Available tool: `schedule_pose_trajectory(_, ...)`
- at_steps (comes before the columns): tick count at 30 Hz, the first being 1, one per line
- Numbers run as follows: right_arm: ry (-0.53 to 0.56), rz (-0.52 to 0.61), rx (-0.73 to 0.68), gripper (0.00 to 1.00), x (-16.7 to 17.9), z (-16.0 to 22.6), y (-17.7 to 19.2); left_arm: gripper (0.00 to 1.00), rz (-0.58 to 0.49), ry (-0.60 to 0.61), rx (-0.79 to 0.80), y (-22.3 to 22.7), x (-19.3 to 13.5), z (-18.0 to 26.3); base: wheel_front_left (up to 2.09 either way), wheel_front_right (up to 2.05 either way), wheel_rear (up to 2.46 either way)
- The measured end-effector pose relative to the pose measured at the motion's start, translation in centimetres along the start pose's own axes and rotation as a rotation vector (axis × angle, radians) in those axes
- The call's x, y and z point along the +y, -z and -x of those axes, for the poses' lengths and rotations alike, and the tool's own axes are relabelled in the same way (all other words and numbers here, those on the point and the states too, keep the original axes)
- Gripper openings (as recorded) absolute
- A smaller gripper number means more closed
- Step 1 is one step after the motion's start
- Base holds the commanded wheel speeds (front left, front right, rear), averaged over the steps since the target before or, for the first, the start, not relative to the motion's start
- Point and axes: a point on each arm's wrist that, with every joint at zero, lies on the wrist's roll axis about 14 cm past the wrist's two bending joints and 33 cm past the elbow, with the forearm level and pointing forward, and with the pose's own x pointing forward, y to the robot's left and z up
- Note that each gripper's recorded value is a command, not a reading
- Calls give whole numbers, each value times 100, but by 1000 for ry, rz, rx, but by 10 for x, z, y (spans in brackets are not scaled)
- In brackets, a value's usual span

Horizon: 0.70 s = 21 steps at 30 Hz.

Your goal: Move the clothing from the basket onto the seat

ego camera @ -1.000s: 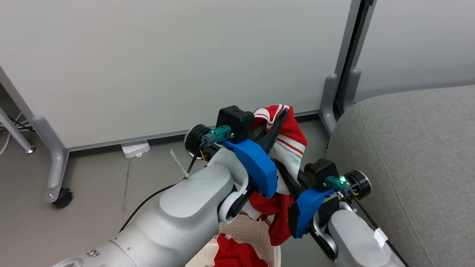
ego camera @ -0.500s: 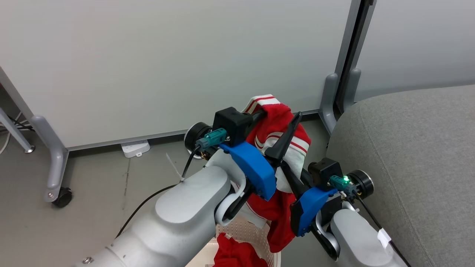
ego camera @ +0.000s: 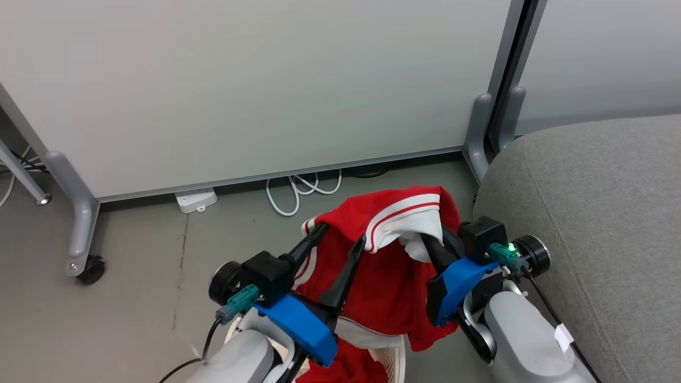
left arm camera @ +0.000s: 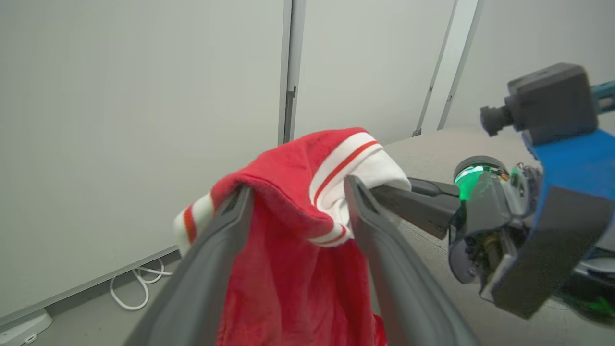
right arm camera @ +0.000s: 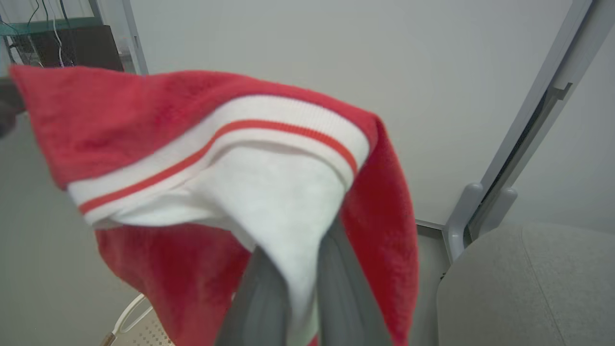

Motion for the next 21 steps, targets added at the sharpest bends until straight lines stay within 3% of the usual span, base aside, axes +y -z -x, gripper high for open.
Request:
schedule_pose_trajectory(9,3,-13,3,0,-1,-3,3,100,-8,-97,26,22,26,29,0,0,0)
schedule_pose_trajectory(21,9,-11,6,0,-2,0,4,100,0,-144,32,31,32,45,0,0,0)
